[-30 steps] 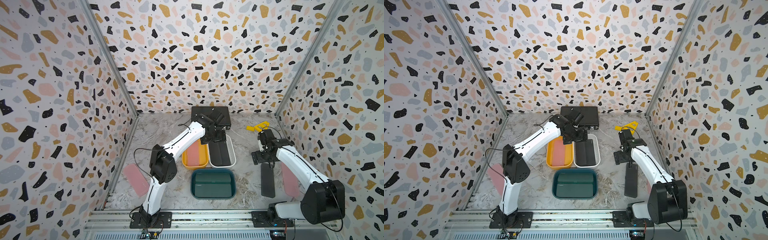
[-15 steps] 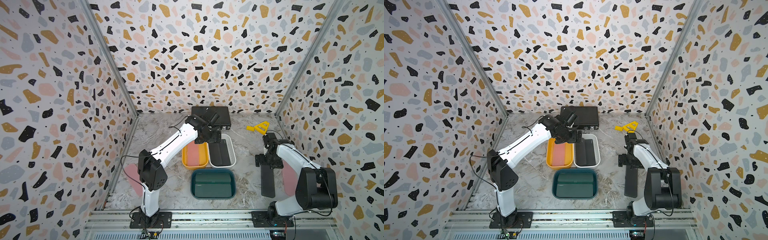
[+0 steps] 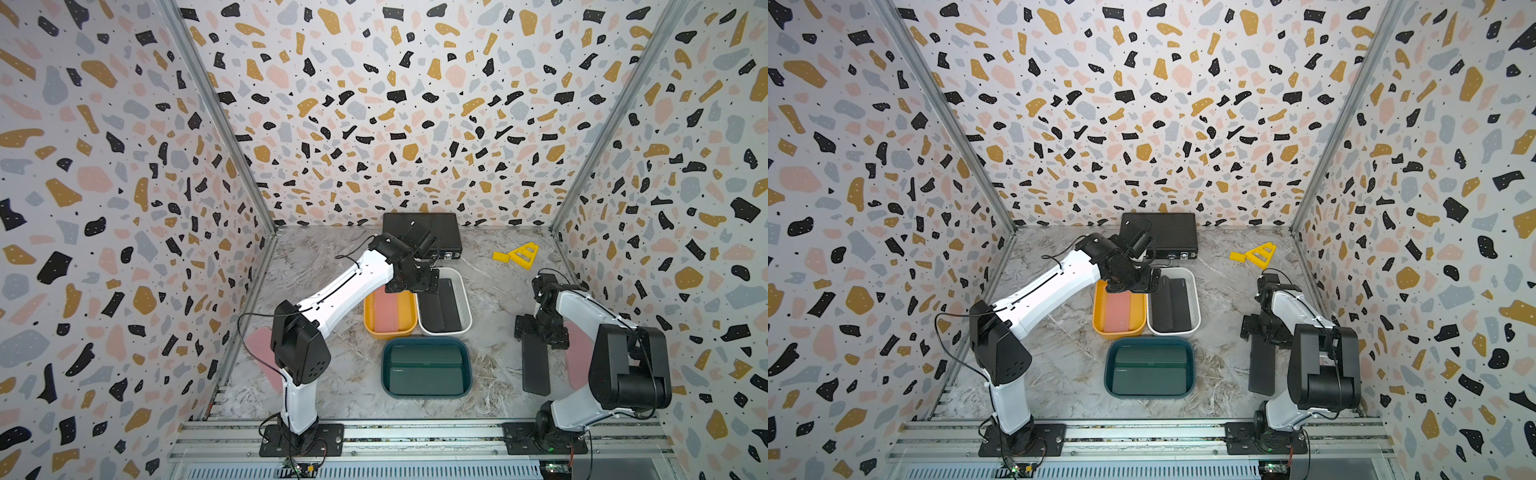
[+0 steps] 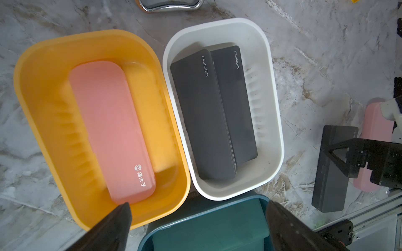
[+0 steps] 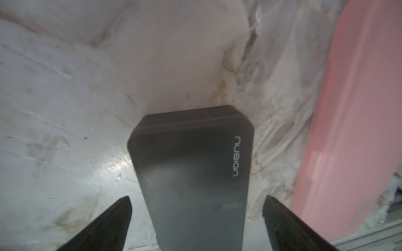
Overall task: Place the pencil cases by color into the storage box
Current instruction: Pick up the pencil case from the center of the board.
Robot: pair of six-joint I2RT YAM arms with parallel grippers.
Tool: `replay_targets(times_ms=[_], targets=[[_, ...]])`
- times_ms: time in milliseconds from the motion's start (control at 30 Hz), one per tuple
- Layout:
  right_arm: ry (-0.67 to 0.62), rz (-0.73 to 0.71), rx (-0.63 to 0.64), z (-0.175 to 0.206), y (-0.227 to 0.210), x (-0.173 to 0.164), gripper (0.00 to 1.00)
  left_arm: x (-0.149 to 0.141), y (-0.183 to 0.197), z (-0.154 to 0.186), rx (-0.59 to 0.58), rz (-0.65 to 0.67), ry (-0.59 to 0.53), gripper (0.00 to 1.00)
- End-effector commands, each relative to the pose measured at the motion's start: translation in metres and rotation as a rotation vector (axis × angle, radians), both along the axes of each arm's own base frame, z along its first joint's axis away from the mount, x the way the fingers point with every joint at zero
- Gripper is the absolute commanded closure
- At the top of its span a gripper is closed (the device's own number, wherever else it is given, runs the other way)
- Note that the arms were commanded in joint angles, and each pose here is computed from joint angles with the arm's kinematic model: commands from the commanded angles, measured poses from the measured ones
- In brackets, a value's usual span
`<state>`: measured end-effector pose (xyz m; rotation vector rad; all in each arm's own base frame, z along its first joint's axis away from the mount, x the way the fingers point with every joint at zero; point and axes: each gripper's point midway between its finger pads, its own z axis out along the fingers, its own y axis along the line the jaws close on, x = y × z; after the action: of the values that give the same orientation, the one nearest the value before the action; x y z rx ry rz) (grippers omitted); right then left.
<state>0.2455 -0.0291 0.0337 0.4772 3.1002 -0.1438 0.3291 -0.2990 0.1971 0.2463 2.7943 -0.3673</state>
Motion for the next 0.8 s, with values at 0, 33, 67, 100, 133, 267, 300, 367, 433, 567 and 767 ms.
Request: replay_targets(times_ms=[0,33,67,100,133,267,300,367,433,567,767], targets=[[0.016,-0.017,0.054,-0.011,0.007,-0.005,0.01,-0.004,0.000,0.009,-0.021,-0.013,-0.018,0.00],[0.017,-0.020,0.064,-0.013,0.009,-0.006,0.01,-0.004,0.000,0.008,-0.018,-0.010,-0.016,0.00],[0.019,-0.022,0.069,-0.016,0.010,-0.006,0.01,-0.004,0.001,0.008,-0.017,-0.009,-0.017,0.00],[0.021,-0.022,0.073,-0.018,0.010,-0.006,0.01,-0.005,0.001,0.008,-0.016,-0.007,-0.017,0.00],[0.024,-0.021,0.077,-0.020,0.011,-0.007,0.01,-0.005,0.002,0.007,-0.014,-0.006,-0.016,0.00],[0.031,-0.022,0.097,-0.026,0.014,-0.008,0.05,-0.005,0.002,0.007,-0.017,0.002,-0.014,0.00],[0.030,-0.022,0.102,-0.027,0.015,-0.008,0.06,-0.006,0.002,0.005,-0.018,0.003,-0.010,0.00],[0.030,-0.022,0.108,-0.029,0.016,-0.009,0.10,-0.006,0.001,0.005,-0.025,0.007,-0.008,0.00],[0.027,-0.024,0.113,-0.029,0.017,-0.009,0.14,-0.006,0.001,0.004,-0.032,0.011,-0.009,0.00],[0.021,-0.023,0.125,-0.031,0.019,-0.009,0.23,-0.009,0.002,0.003,-0.035,0.014,-0.003,0.00],[-0.003,-0.015,0.142,-0.028,0.022,-0.008,0.39,-0.013,0.004,0.001,-0.046,0.015,-0.006,0.00]])
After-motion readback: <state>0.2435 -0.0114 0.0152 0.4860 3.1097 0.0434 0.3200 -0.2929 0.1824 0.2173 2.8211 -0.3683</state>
